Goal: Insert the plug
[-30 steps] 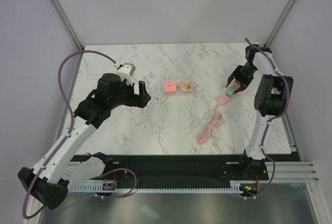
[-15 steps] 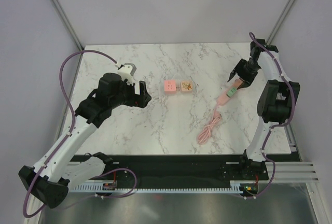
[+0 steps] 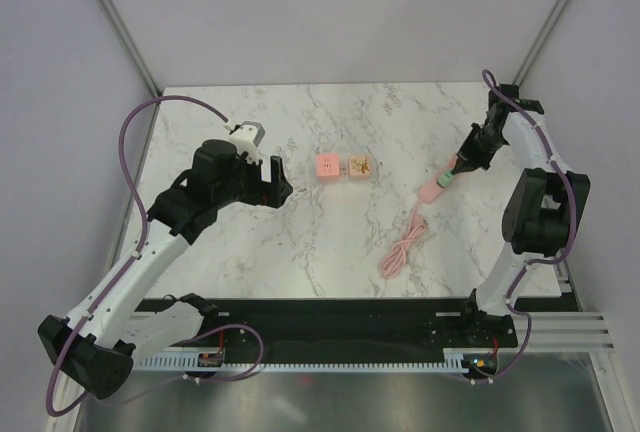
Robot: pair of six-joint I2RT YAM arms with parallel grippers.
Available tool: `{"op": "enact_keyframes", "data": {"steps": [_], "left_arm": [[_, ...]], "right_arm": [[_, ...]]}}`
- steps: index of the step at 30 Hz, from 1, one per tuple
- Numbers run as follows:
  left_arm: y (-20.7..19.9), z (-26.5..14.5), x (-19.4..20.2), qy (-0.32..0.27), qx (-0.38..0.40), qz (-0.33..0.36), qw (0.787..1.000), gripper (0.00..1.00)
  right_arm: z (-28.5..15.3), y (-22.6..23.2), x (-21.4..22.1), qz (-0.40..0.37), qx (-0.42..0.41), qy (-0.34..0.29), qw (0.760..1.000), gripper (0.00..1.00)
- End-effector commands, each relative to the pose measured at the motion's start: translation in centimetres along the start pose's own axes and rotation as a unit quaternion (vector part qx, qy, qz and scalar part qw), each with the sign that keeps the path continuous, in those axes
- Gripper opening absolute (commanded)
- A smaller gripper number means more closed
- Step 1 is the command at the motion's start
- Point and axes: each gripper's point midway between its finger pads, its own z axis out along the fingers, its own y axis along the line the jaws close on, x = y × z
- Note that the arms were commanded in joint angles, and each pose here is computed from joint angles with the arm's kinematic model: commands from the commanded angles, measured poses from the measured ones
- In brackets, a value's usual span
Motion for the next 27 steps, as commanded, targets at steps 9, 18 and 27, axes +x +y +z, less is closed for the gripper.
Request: {"op": "enact_keyframes", "data": {"steps": [9,18,27], "left_arm": [[0.6,0.3,-0.3,-0.011,-0.013,0.023,1.0,1.0],[0.7,0.1,-0.4,-0.014,-0.015,0.023,1.0,1.0],[-2.0,-2.1,-3.2,-0.047,0.044,0.024,0.998,1.0]], "right_arm": [[4.0,-0.6,-1.2,-0.03,0.0,-0.005,1.0,0.0],[-2.4,2.4,-2.8,-0.042,-0.053,-0.062,0.996,0.03],[-9.3,5.1,1.8,-0.126,-0.157,-0.123,0.972,0.6]]}}
